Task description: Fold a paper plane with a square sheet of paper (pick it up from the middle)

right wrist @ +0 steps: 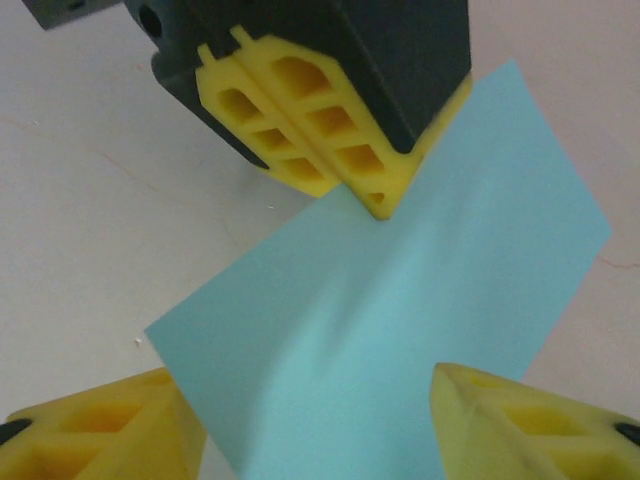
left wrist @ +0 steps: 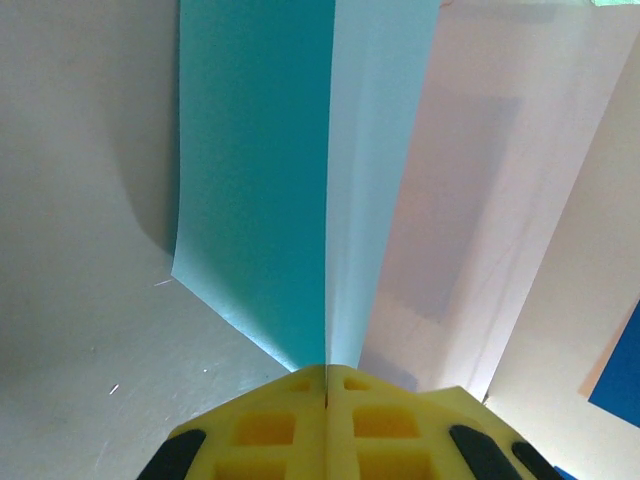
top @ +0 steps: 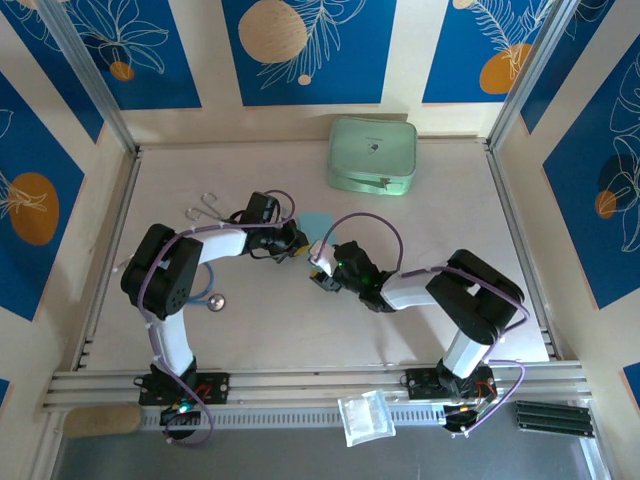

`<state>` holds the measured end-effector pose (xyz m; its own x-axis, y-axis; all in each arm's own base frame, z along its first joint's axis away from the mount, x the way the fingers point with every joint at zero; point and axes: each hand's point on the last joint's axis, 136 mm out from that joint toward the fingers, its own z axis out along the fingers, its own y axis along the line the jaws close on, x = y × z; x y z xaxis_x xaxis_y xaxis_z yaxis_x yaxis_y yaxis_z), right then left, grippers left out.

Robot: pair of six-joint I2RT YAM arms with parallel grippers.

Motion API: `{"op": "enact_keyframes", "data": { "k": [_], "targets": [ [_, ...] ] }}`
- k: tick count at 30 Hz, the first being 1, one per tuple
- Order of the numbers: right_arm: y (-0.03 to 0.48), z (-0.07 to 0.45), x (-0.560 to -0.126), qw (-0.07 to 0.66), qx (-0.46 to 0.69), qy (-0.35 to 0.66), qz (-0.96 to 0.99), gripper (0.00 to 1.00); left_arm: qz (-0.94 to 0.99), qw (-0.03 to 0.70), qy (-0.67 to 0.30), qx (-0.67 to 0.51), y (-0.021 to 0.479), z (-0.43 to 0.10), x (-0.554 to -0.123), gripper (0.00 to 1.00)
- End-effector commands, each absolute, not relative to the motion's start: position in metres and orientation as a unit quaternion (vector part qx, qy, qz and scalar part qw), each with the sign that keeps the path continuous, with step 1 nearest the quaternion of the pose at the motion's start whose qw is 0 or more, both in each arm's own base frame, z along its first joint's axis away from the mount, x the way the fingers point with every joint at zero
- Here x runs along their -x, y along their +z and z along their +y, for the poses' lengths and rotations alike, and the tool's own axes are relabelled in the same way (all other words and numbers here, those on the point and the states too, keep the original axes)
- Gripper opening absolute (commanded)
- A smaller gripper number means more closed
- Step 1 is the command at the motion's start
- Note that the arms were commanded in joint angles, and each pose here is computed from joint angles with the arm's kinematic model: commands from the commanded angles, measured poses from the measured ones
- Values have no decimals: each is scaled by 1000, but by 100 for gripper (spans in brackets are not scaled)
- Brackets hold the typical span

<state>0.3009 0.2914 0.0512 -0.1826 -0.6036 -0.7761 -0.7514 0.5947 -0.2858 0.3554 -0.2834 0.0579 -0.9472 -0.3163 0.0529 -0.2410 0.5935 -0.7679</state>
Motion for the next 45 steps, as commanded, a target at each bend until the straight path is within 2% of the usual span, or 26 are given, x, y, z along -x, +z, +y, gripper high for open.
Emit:
{"op": "enact_keyframes", "data": {
  "k": [1,6,14,17,19,22,25,31,45],
  "targets": [
    [76,295,-303,499,438,82,743,57,885,46,-437,154,68,-284,-356,2],
    [80,298,-302,501,436,91,742,50,884,45,-437,156,67,-284,-355,3],
    [80,305,-298,490,441,116,743,29,884,47,-436,160,67,-282,-355,7],
    [78,309,-292,471,448,138,747,18,886,63,-429,166,71,-277,-355,12],
    [75,313,-286,447,451,164,755,9,891,80,-413,173,72,-267,-355,20],
    [72,317,-279,413,445,196,770,4,899,105,-382,184,73,-246,-356,30],
    [71,321,-271,381,429,233,785,3,903,134,-364,186,78,-228,-359,35],
    [70,328,-261,312,374,291,823,1,897,142,-399,130,94,-244,-366,36],
    [58,340,-240,216,318,365,848,0,933,65,-345,78,45,-268,-366,21]
  ]
}}
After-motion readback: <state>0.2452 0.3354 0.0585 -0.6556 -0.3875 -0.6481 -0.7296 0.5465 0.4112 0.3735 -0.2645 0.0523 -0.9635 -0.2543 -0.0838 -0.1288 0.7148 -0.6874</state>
